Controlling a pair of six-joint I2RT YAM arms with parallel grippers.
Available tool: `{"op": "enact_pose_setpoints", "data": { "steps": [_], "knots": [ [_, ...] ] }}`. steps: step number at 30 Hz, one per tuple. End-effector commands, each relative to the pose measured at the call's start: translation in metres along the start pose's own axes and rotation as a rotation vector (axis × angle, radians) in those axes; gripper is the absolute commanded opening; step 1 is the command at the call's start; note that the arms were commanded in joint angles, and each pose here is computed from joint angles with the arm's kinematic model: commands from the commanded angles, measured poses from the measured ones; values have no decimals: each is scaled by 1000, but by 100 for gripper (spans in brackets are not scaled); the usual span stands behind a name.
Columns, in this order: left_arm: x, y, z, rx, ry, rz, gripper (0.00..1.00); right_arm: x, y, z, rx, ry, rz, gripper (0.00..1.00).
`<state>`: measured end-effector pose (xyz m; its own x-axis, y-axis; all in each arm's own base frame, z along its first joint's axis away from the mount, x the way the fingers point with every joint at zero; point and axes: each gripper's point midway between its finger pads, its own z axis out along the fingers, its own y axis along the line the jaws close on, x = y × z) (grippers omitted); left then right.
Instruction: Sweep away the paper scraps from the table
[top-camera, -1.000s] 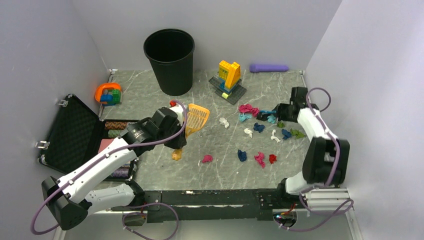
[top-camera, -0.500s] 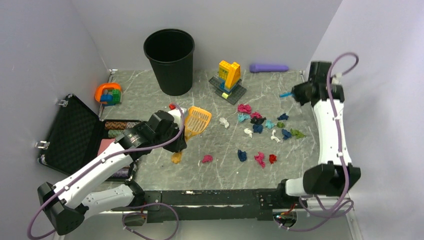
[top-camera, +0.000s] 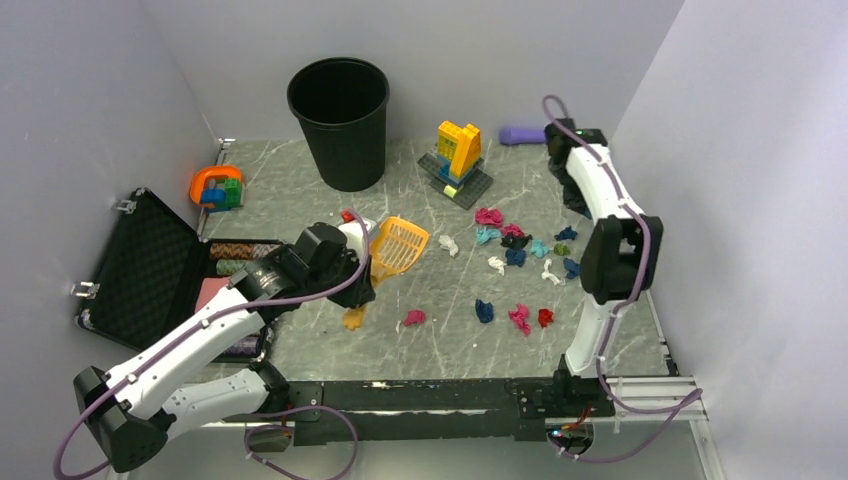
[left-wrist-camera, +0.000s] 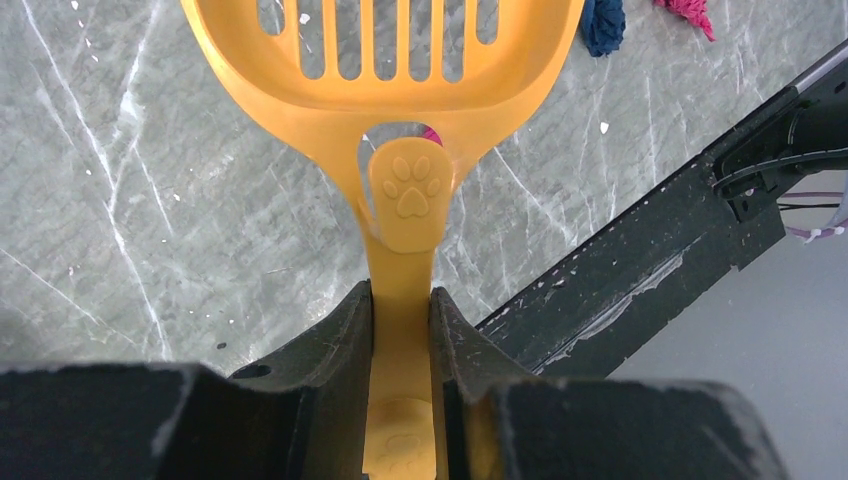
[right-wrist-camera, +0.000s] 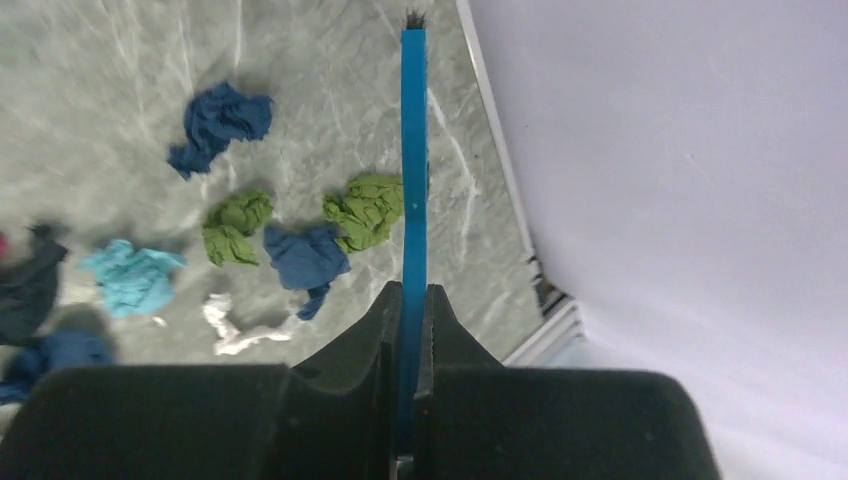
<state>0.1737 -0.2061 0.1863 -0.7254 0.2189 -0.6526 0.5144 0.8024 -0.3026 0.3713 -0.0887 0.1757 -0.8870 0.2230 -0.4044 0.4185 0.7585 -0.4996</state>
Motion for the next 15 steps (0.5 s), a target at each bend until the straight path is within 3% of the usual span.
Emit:
{"op": "enact_pose_setpoints", "data": {
  "steps": [1,7,10,15],
  "knots": [
    [-21,-6,-8,9,-49,52,25,-2,8,12,118,-16,-300,0],
    [-28,-3,-4,-22,-43,48,25,11,114,2,-94,-54,-527,0],
    [-30,-3,-3,-29,-38,42,25,29,160,-22,-342,-5,-468,0],
    [-30,-3,-2,-23,-50,37,25,31,186,-108,-801,-49,-330,0]
  ]
}}
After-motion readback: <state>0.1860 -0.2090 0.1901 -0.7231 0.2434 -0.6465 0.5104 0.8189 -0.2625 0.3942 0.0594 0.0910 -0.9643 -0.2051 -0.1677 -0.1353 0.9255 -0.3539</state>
